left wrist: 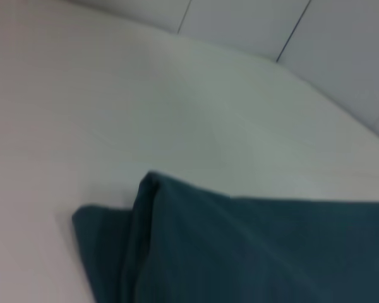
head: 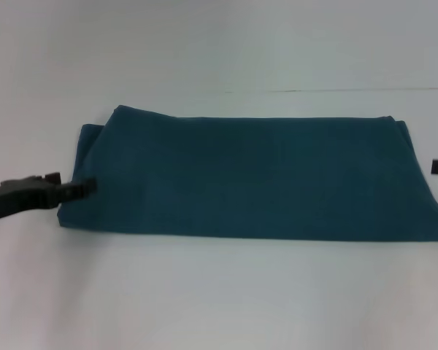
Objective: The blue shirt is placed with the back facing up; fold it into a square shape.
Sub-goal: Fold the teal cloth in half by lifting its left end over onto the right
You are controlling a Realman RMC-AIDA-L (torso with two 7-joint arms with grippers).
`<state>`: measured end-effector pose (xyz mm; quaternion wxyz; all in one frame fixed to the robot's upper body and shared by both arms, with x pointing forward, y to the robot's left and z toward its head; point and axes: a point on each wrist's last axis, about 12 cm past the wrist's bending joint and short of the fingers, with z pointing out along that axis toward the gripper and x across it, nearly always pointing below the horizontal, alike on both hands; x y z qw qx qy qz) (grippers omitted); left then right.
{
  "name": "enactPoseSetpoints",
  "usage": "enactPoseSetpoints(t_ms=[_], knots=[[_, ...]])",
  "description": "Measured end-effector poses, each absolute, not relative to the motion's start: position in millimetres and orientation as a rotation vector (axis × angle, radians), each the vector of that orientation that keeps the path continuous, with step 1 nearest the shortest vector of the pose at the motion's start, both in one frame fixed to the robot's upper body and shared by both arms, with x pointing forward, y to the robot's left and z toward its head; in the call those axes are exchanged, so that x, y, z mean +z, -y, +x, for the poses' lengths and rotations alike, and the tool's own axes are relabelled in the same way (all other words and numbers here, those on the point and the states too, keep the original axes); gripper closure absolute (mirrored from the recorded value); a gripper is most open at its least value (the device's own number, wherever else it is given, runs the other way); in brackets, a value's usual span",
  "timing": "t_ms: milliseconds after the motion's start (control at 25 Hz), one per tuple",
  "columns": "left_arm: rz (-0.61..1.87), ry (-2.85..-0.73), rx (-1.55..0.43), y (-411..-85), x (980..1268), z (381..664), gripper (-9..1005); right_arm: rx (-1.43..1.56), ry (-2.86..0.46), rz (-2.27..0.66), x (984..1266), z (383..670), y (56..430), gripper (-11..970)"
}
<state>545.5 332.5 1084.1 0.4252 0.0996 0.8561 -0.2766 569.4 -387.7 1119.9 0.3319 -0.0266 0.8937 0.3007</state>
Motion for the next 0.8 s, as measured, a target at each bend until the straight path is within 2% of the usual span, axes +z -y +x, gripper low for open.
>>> enactPoseSetpoints(t_ms=[320,800], knots=[[0.264,-2.228,-0.663,-336,1074,537,105,0.776,-2.411,-0.049,1118,563,395,193],[0.267,-2.265,-0.612,-338,1069,540,106,0.769,-2.427,0.010,1111,550,408,193]])
